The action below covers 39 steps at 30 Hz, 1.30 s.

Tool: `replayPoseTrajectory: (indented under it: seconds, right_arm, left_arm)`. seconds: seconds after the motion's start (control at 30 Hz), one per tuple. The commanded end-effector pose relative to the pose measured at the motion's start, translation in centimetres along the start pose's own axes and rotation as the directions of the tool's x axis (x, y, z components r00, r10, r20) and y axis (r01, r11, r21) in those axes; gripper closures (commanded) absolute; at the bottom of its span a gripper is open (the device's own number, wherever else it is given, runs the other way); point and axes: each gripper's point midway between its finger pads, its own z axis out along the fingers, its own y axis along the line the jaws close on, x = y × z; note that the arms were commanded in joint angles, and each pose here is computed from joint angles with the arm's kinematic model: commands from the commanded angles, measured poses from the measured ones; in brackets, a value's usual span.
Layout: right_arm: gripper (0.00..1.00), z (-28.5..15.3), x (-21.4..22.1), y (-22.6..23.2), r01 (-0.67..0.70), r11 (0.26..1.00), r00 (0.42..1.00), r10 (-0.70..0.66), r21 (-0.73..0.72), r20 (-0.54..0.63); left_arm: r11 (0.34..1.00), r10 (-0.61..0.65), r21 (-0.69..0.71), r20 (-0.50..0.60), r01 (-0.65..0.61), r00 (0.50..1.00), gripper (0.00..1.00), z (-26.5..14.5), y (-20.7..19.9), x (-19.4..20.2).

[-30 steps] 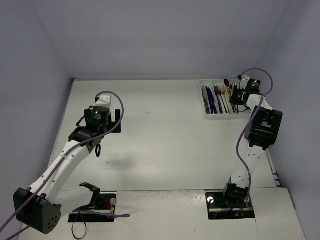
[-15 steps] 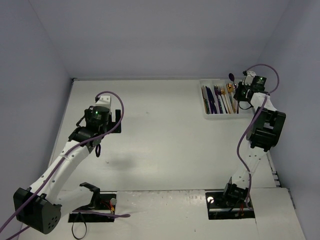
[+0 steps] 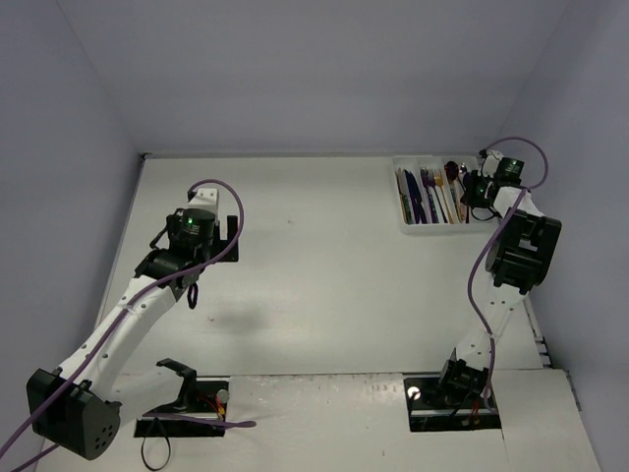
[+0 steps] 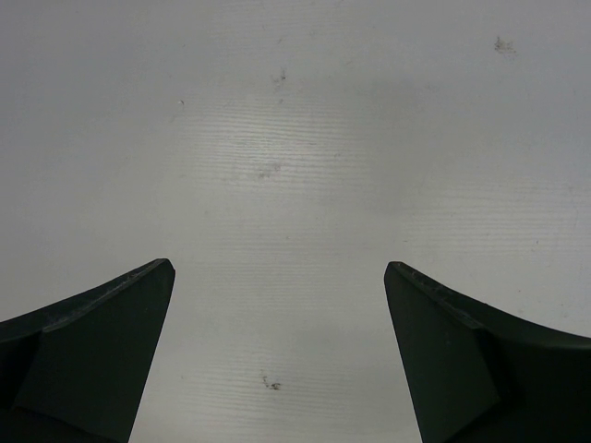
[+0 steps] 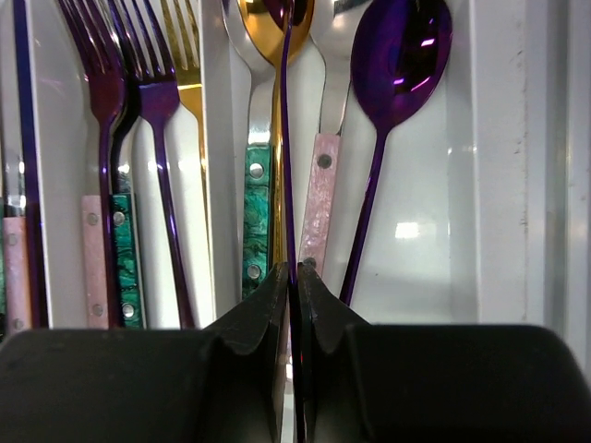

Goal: Sort the eating utensils into containers

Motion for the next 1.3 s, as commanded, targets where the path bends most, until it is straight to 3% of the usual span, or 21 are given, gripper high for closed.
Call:
replayPoseTrajectory:
  seconds: [0.0, 0.07, 0.33, 0.67, 0.77, 1.0, 1.17, 1.27]
  right_arm:
    - [0.89, -0.4, -2.9, -0.6, 0.011, 1.0, 0.997, -0.012, 0.009, 0.082]
    - [0.76, -0.6, -3.0, -0.7, 0.008, 1.0, 0.997, -0.009, 0.018, 0.082]
    - [0.37, -5.0, -6.6, -1.4, 0.031, 0.991, 0.986, -0.052, 0.128, 0.158]
    - [0.1, -16.3, -11.8, 1.4, -0.047, 0.98, 0.936, -0.025, 0.195, 0.351]
    - [0.05, -21.3, -12.7, 2.9, -0.078, 0.975, 0.903, -0.019, 0.206, 0.43]
    - [0.0, -30.0, -11.0, 8.6, -0.172, 0.982, 0.817, 0.099, 0.075, 0.569]
    - [0.0, -32.5, -7.9, 12.5, -0.205, 0.978, 0.794, 0.14, 0.044, 0.592]
    - [0.0, -33.2, -5.0, 14.7, -0.186, 0.982, 0.81, 0.132, 0.037, 0.571]
  left_arm:
    - [1.0, -0.017, 0.003, 0.049, 0.017, 0.999, 0.03, -0.3, 0.1, -1.9]
    - [1.0, -0.018, 0.0, 0.046, 0.018, 0.999, 0.03, -0.2, 0.2, -1.9]
    - [0.999, -0.036, 0.014, 0.055, 0.035, 0.998, 0.03, -0.5, 0.2, -2.1]
    - [0.998, -0.061, 0.013, 0.092, 0.06, 0.994, 0.03, -1.3, 0.8, -2.8]
    - [0.998, -0.063, 0.005, 0.105, 0.063, 0.993, 0.03, -1.5, 1.1, -3.1]
    - [0.996, -0.079, -0.023, 0.149, 0.083, 0.986, 0.03, -2.2, 2.0, -3.6]
    - [0.994, -0.105, -0.008, 0.177, 0.108, 0.979, 0.03, -2.7, 2.0, -3.9]
    - [0.996, -0.083, -0.005, 0.173, 0.085, 0.981, 0.02, -3.1, 2.1, -3.6]
